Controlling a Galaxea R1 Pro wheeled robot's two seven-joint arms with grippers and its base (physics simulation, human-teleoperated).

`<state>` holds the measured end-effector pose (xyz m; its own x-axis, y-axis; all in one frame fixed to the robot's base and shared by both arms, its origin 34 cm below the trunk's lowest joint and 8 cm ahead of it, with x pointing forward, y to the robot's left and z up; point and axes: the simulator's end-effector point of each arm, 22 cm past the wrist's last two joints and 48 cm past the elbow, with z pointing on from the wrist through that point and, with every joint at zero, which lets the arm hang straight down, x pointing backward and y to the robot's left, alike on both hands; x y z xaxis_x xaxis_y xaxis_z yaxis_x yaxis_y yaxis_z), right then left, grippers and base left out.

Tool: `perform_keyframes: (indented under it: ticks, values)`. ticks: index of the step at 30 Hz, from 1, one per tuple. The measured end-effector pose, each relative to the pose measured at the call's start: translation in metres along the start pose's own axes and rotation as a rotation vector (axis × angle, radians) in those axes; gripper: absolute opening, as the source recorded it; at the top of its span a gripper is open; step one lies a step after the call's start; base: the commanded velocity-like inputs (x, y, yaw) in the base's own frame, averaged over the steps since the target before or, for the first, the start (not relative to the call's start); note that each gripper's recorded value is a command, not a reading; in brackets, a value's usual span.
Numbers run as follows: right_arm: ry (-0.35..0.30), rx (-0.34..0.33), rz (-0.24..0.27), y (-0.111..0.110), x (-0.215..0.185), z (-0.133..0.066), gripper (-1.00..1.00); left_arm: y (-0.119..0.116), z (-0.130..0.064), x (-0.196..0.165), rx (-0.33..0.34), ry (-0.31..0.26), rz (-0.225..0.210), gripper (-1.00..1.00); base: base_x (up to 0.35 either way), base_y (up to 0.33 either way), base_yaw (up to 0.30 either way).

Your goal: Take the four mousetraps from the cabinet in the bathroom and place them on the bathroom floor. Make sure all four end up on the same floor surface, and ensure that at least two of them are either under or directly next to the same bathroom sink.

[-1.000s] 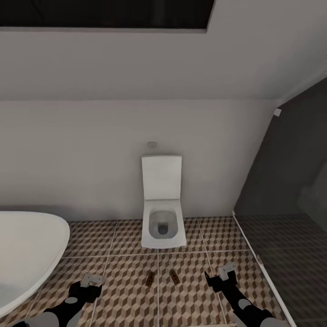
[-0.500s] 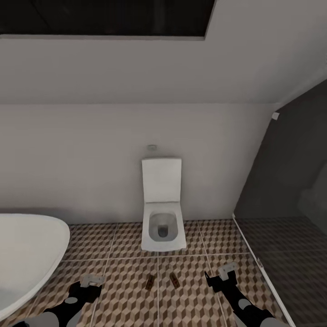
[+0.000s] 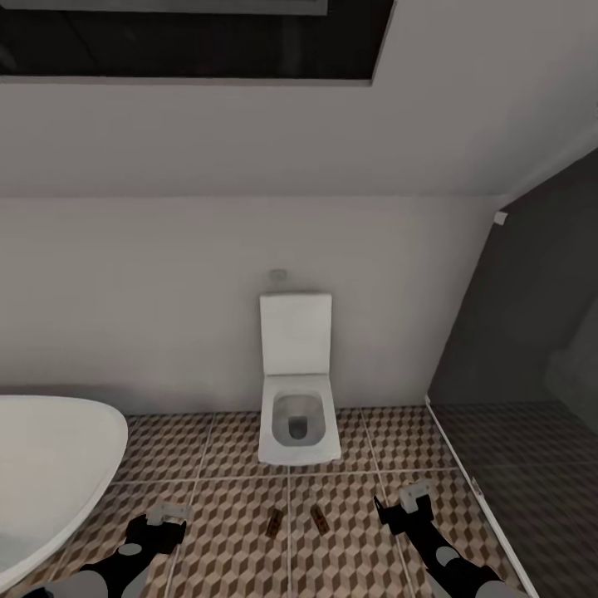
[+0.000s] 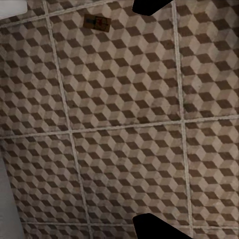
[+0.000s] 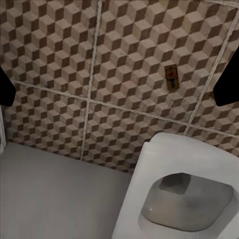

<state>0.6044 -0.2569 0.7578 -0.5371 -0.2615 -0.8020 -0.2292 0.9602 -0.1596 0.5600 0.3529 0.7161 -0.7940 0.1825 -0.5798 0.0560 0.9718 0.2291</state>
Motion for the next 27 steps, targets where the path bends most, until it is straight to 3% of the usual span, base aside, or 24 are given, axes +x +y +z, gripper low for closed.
perform_keyframes:
  ticks: [19, 27]
  values:
    - [-0.019, 0.004, -0.001, -0.001, -0.011, -0.002, 1.00, 0.001, -0.004, -0.011, -0.002, -0.021, -0.002, 1.00, 0.000, 0.000, 0.000]
    - [-0.018, -0.008, 0.005, 0.009, -0.012, -0.002, 1.00, -0.024, -0.005, -0.013, 0.028, -0.021, -0.009, 1.00, 0.000, 0.000, 0.000]
